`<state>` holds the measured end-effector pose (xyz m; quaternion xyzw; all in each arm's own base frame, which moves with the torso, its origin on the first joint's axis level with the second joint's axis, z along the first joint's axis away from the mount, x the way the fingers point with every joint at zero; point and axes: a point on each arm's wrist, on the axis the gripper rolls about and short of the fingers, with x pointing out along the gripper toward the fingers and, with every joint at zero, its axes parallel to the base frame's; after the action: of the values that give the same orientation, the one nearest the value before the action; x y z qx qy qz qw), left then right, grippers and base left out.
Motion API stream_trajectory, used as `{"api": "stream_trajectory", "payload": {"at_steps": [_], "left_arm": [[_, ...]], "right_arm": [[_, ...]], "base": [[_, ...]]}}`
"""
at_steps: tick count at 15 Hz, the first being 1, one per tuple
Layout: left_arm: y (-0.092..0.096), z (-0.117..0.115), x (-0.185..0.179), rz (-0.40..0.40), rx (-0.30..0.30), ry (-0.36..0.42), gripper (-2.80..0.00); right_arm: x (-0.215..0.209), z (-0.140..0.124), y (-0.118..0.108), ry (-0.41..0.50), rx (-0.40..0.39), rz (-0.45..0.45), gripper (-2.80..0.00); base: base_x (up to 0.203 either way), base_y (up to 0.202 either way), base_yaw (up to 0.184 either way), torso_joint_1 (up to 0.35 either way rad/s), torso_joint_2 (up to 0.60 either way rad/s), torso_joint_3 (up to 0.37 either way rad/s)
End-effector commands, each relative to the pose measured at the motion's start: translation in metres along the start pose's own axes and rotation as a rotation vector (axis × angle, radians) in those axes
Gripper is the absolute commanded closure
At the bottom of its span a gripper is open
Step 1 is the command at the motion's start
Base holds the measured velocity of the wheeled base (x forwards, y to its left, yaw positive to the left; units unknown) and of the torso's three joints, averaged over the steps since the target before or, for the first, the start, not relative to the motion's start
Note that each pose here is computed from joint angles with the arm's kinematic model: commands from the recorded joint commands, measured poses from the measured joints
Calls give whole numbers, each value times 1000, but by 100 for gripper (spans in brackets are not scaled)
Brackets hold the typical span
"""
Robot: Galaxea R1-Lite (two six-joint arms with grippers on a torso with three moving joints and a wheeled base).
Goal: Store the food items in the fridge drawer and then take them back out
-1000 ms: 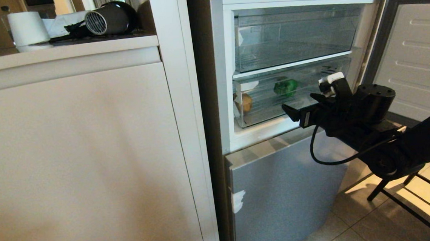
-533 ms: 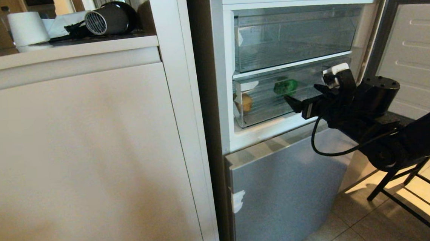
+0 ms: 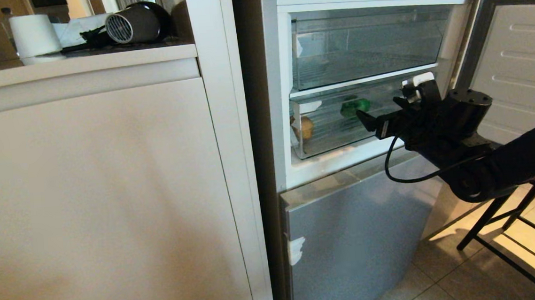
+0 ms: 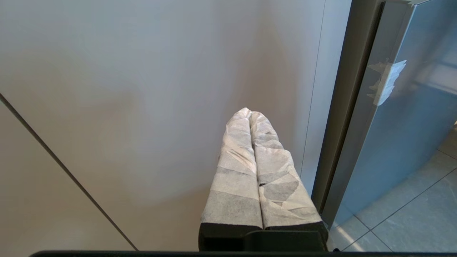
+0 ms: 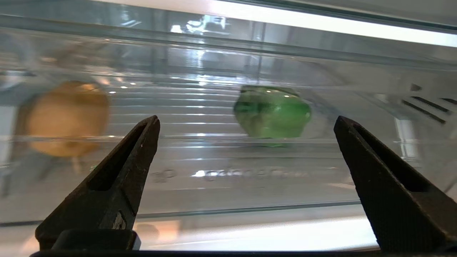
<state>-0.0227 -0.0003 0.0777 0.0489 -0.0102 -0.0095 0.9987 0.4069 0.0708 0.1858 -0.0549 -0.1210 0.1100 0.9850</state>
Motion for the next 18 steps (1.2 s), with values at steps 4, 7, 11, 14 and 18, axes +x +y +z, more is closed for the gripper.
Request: {"api": "stream_trajectory", "payload": {"at_steps": [4,7,11,14,18], "left_arm": [[0,-3,1,-1,0,10,0],[0,-3,1,-1,0,10,0],[0,-3,1,-1,0,10,0],[0,-3,1,-1,0,9,0],[0,-3,1,-1,0,10,0]], "right_arm": [[8,-1,-7,-25,-7,-19,-280],[9,0,-8,-21,-7,-21,-280],[11,6,-11,-42,-10,-27,-280],[13,10,-12,-42,-10,-28,-280],[15,12,-12,-49,-11,-30,-280]], "base": [[0,0,0,0,0,0],[0,0,0,0,0,0],[0,0,0,0,0,0],[0,0,0,0,0,0],[0,0,0,0,0,0]]}}
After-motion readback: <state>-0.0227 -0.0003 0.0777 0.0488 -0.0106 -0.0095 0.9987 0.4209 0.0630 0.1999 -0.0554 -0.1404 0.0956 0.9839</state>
